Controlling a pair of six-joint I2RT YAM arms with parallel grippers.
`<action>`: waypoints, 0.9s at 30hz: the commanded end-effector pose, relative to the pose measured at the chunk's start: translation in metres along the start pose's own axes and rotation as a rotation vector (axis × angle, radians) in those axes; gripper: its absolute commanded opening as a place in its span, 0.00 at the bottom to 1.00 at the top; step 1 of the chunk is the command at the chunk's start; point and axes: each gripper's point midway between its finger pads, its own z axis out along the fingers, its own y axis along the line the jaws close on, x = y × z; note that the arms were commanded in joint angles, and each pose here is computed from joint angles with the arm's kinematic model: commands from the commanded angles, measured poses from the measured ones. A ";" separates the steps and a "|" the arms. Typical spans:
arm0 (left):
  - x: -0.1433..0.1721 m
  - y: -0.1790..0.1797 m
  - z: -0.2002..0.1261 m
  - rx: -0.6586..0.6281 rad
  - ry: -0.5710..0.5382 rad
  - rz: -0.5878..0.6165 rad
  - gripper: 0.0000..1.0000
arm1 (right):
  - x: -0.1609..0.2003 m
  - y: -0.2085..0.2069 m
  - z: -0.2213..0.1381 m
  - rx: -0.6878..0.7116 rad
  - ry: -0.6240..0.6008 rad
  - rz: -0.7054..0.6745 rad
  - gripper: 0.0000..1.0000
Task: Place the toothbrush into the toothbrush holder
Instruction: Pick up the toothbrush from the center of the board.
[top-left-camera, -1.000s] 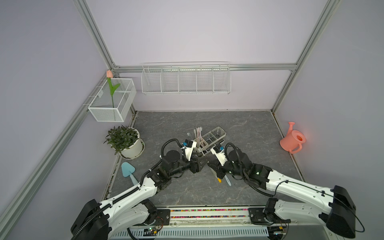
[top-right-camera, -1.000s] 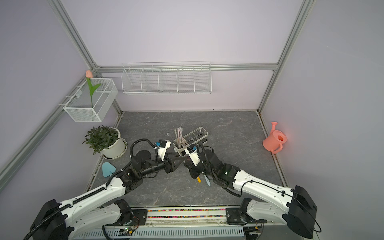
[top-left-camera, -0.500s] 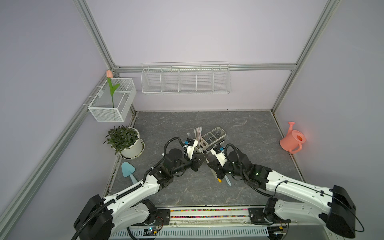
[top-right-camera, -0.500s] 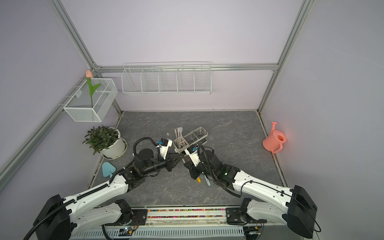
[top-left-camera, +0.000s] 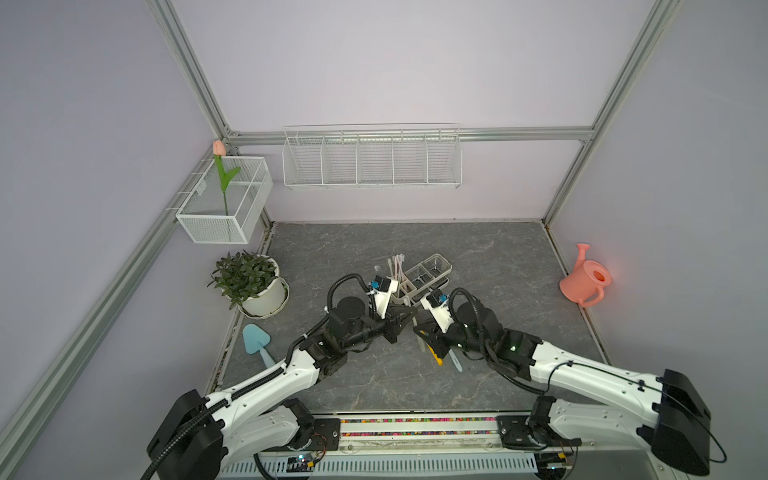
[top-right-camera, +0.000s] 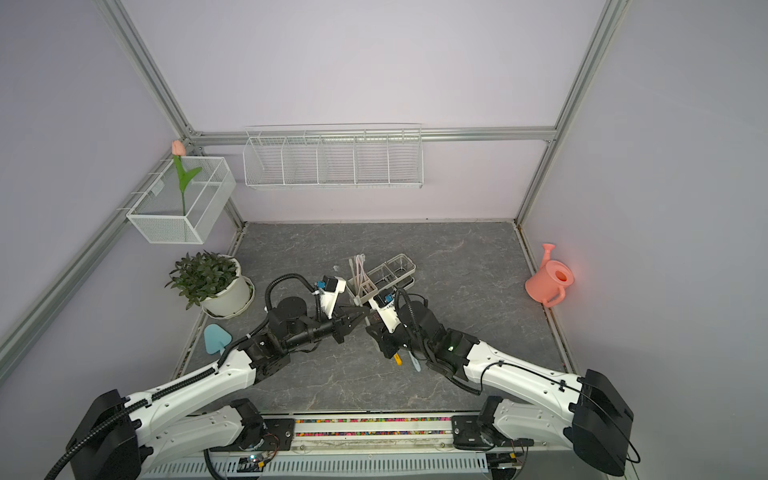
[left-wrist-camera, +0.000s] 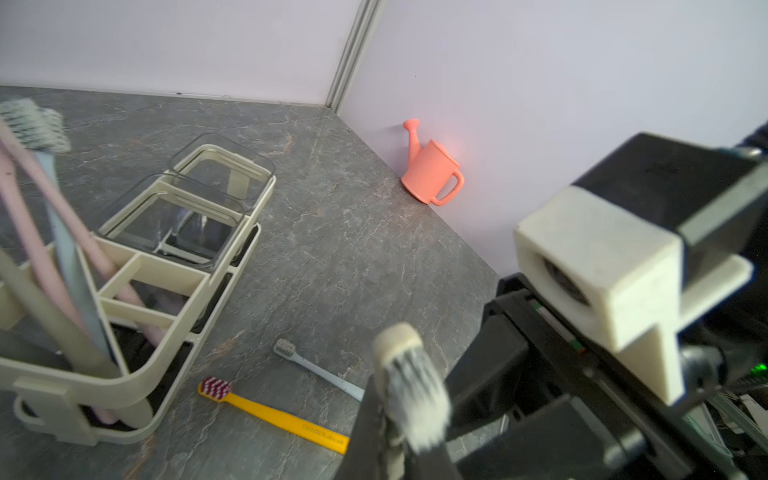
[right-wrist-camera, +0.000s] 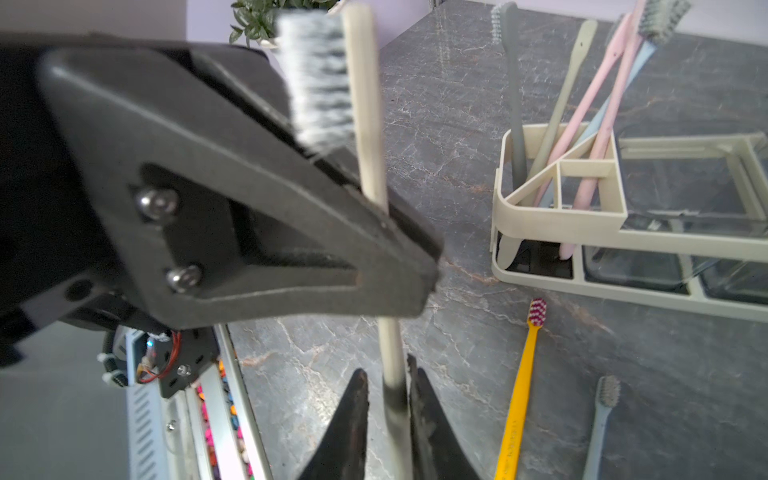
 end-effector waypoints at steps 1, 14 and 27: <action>-0.017 0.008 -0.005 -0.066 -0.052 0.030 0.01 | 0.002 0.002 0.002 -0.016 0.002 0.009 0.45; -0.026 0.018 -0.017 -0.150 -0.096 0.039 0.00 | 0.010 -0.008 -0.017 0.017 -0.032 0.048 0.71; -0.055 0.034 -0.009 -0.285 -0.128 0.104 0.00 | 0.027 -0.047 -0.044 0.193 -0.091 0.087 0.86</action>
